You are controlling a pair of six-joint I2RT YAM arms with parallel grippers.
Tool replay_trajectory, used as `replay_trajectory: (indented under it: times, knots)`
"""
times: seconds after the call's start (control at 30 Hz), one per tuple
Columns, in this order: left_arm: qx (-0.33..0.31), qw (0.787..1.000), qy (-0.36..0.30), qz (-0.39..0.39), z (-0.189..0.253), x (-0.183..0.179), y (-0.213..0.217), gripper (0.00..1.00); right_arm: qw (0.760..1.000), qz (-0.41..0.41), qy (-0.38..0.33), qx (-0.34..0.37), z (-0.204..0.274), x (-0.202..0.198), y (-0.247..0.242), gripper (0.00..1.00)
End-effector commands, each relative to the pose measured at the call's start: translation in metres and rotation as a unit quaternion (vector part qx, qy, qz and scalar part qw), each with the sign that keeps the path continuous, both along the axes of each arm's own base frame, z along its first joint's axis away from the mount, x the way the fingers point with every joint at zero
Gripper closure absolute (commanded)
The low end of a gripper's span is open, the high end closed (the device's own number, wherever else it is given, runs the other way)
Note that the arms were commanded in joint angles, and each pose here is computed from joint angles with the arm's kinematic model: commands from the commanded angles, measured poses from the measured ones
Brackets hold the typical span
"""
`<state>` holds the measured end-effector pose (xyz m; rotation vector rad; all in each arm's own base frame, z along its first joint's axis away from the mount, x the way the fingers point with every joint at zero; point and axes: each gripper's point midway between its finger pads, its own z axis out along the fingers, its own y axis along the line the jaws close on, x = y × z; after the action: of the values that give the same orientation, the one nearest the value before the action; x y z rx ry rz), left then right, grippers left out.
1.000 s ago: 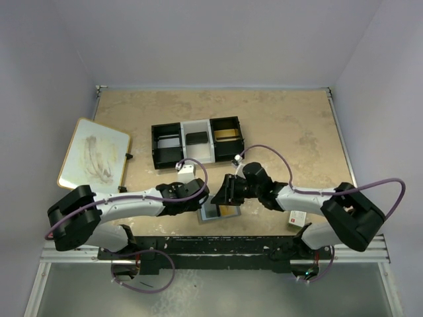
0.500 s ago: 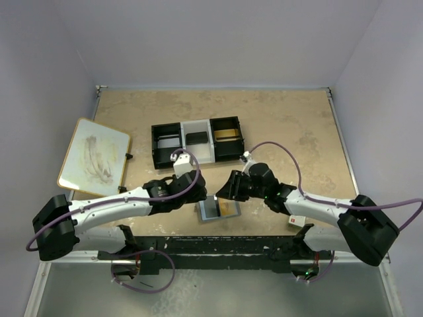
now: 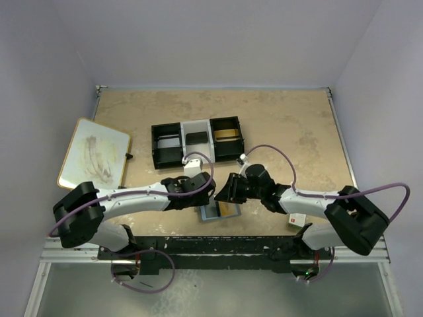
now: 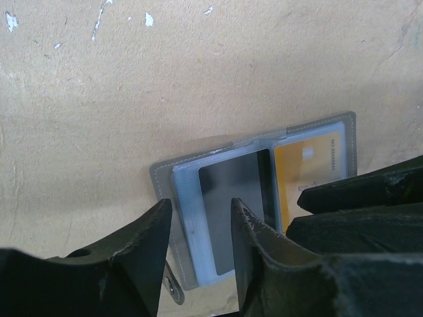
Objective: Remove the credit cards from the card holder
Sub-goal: Remove the credit card from the card holder.
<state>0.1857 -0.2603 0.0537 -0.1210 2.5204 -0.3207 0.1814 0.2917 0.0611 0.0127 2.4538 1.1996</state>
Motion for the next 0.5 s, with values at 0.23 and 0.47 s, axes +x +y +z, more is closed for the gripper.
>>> replay_trajectory:
  times: [0.23,0.47]
  knots:
    - [-0.02,1.0,0.01,-0.014,-0.016,-0.005,-0.008,0.73,1.0,0.021,0.022,0.005,-0.011,-0.004,0.009,0.64]
    - [0.01,0.999,0.024,-0.021,-0.033,-0.01,0.001,0.8,0.999,0.032,0.032,0.0,-0.018,-0.008,0.01,0.64]
